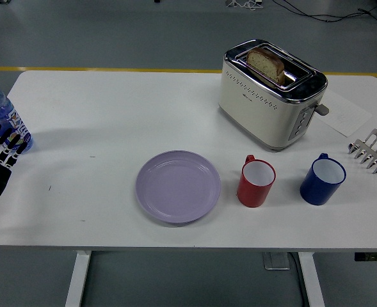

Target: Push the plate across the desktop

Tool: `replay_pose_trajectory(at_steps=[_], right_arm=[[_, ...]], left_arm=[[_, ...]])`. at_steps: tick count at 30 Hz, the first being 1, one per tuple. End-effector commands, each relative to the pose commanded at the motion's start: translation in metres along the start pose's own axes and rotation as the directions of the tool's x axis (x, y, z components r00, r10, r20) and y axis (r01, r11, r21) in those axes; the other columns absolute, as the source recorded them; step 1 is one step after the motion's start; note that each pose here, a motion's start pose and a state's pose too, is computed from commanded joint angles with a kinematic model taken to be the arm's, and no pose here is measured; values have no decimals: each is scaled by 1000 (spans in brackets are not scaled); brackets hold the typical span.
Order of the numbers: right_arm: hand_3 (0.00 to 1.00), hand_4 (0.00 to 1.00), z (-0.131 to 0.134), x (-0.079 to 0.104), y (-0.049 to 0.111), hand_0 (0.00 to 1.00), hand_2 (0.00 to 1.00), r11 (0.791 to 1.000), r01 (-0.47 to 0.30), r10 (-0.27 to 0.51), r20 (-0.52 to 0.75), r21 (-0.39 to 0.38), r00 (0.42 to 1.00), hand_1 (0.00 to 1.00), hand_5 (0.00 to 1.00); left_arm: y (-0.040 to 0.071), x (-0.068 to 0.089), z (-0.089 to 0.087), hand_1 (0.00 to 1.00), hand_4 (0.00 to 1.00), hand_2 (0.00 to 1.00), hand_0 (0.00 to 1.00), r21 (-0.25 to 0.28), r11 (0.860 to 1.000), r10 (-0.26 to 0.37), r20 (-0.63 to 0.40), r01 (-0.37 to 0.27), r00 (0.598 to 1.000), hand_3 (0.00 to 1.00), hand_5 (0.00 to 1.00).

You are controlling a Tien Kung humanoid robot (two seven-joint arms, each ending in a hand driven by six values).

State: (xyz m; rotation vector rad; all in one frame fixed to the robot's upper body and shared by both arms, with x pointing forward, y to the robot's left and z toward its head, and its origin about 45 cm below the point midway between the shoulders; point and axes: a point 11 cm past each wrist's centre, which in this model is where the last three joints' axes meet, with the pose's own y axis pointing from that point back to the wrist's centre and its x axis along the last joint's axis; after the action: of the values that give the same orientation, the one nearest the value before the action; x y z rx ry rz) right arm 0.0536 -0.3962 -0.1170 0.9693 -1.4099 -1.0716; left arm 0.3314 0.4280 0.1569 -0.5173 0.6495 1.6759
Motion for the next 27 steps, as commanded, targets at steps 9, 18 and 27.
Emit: replay_pose_trajectory(at_steps=[9, 18, 27], right_arm=[[608, 461, 2, 0, 0, 625, 666, 1000, -1, 1, -2, -5, 1000, 577, 356], [608, 461, 3, 0, 0, 625, 666, 1000, 0, 0, 1, -4, 1000, 577, 356], [608, 461, 0, -1, 0, 625, 665, 1000, 1, -1, 4, 0, 1000, 577, 355]], left_arm=[[0, 0, -1, 661, 504, 665, 599, 2, 1000, 0, 0, 0, 1000, 644, 998], [0, 0, -1, 659, 504, 665, 599, 1, 1000, -1, -2, 1, 1000, 643, 998], [-1, -1, 1, 660, 503, 664, 600, -4, 1000, -2, -4, 2, 1000, 643, 998]])
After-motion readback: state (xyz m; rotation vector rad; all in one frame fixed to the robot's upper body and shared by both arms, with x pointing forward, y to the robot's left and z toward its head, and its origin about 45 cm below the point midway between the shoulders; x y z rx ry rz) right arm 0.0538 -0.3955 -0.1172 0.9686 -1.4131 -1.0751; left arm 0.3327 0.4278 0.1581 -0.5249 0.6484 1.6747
